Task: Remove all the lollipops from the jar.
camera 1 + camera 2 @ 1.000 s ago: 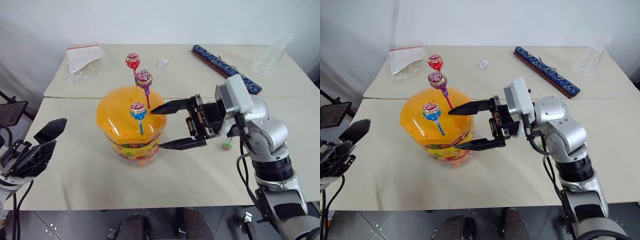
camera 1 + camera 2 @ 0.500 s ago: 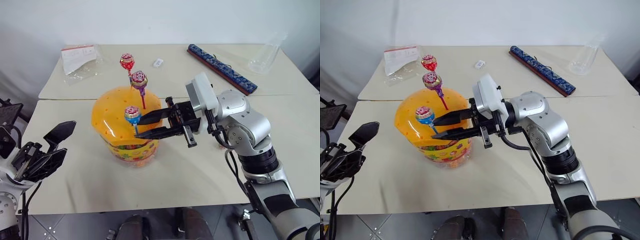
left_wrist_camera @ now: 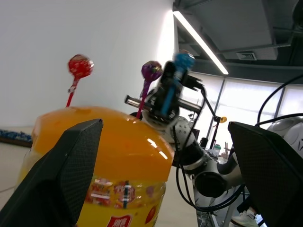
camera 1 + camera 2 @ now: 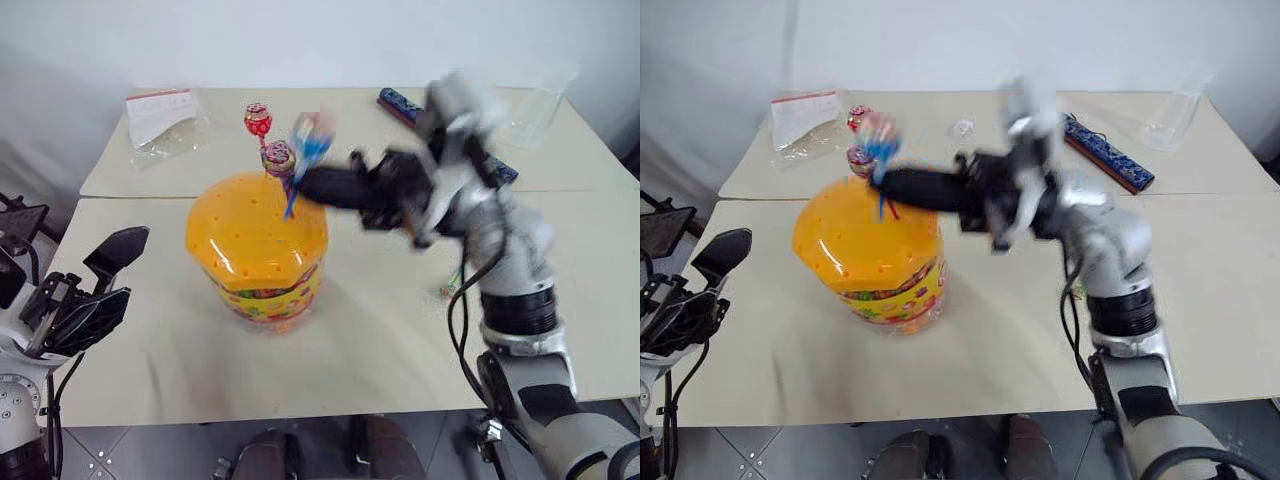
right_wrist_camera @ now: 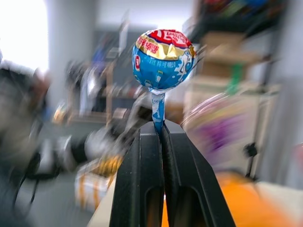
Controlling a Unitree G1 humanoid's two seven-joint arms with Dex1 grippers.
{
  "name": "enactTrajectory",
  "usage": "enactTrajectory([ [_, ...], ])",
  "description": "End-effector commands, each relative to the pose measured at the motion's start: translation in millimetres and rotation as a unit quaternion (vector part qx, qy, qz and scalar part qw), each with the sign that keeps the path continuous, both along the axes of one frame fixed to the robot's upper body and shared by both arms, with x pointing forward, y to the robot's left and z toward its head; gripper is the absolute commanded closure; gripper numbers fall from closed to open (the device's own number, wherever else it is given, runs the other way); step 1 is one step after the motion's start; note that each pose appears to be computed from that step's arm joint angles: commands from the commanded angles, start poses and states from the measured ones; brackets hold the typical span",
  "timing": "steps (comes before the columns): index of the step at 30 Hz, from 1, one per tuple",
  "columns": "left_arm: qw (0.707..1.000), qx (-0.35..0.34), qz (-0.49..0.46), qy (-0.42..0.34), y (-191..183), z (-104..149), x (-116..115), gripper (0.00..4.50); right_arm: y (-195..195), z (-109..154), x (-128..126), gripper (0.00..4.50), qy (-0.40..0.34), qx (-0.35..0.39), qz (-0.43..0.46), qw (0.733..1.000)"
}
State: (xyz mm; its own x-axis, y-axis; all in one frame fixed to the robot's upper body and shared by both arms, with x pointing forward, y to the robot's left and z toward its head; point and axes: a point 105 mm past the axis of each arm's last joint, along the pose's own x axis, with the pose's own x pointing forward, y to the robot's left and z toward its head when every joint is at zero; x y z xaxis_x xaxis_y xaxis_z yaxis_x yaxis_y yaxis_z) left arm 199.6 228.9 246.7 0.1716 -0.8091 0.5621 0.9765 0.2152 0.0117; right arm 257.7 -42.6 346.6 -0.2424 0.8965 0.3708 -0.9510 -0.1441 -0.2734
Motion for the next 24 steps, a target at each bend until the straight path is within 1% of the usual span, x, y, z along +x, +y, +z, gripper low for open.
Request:
enactTrajectory([
  [1,0.999,0.028,-0.022,-0.027,-12,10,-8,0.0,-52,-2,7,4.47,0.039,-0.069,-0.065,0.995],
  [2,0.998,0.051,-0.024,-0.037,-18,11,-8,0.0,-83,-23,24,4.47,0.056,-0.159,-0.154,0.974],
  [3,0.997,0.066,-0.025,-0.044,-22,12,-8,0.0,-106,-38,32,4.47,0.068,-0.224,-0.211,0.949],
  [4,0.996,0.077,-0.027,-0.046,-24,12,-8,0.0,-125,-51,36,4.47,0.066,-0.273,-0.247,0.927],
  [5,0.995,0.082,-0.028,-0.047,-25,12,-9,0.0,-134,-59,36,4.47,0.062,-0.3,-0.259,0.916],
  [7,0.991,0.114,-0.032,-0.056,-30,13,-9,0.0,-197,-95,49,4.47,0.124,-0.381,-0.363,0.841],
  [8,0.99,0.123,-0.029,-0.062,-32,14,-7,0.0,-220,-105,50,4.47,0.134,-0.401,-0.396,0.815],
  [9,0.988,0.132,-0.024,-0.07,-33,16,-6,0.0,-246,-120,51,4.47,0.148,-0.425,-0.433,0.781],
  [10,0.988,0.136,-0.019,-0.074,-33,18,-4,0.0,-264,-134,51,4.47,0.144,-0.45,-0.453,0.756],
  [11,0.987,0.14,-0.014,-0.078,-33,19,-3,0.0,-275,-144,51,4.47,0.135,-0.469,-0.464,0.739],
  [12,0.986,0.145,-0.01,-0.082,-33,20,-2,0.0,-291,-159,51,4.47,0.138,-0.493,-0.484,0.71],
  [15,0.986,0.143,-0.004,-0.08,-31,21,-1,0.0,-326,-190,56,4.47,0.15,-0.535,-0.546,0.627],
  [16,0.987,0.142,-0.004,-0.079,-31,21,-1,0.0,-332,-195,56,4.47,0.152,-0.543,-0.553,0.614],
  [17,0.987,0.142,-0.002,-0.074,-30,20,0,0.0,-332,-201,57,4.47,0.157,-0.538,-0.553,0.616],
  [18,0.988,0.142,-0.001,-0.068,-29,19,0,0.0,-330,-205,58,4.0,0.156,-0.531,-0.549,0.626],
  [19,0.988,0.142,-0.001,-0.064,-29,19,0,0.0,-326,-205,61,3.8,0.155,-0.519,-0.548,0.637],
  [21,0.989,0.137,0.01,-0.061,-27,20,1,0.0,-317,-200,65,3.13,0.15,-0.494,-0.543,0.662],
  [22,0.989,0.134,0.019,-0.063,-26,21,3,0.0,-310,-194,69,2.79,0.135,-0.477,-0.541,0.68],
  [24,0.992,0.101,0.04,-0.064,-23,26,7,0.0,-276,-163,79,2.12,0.092,-0.392,-0.52,0.754],
])
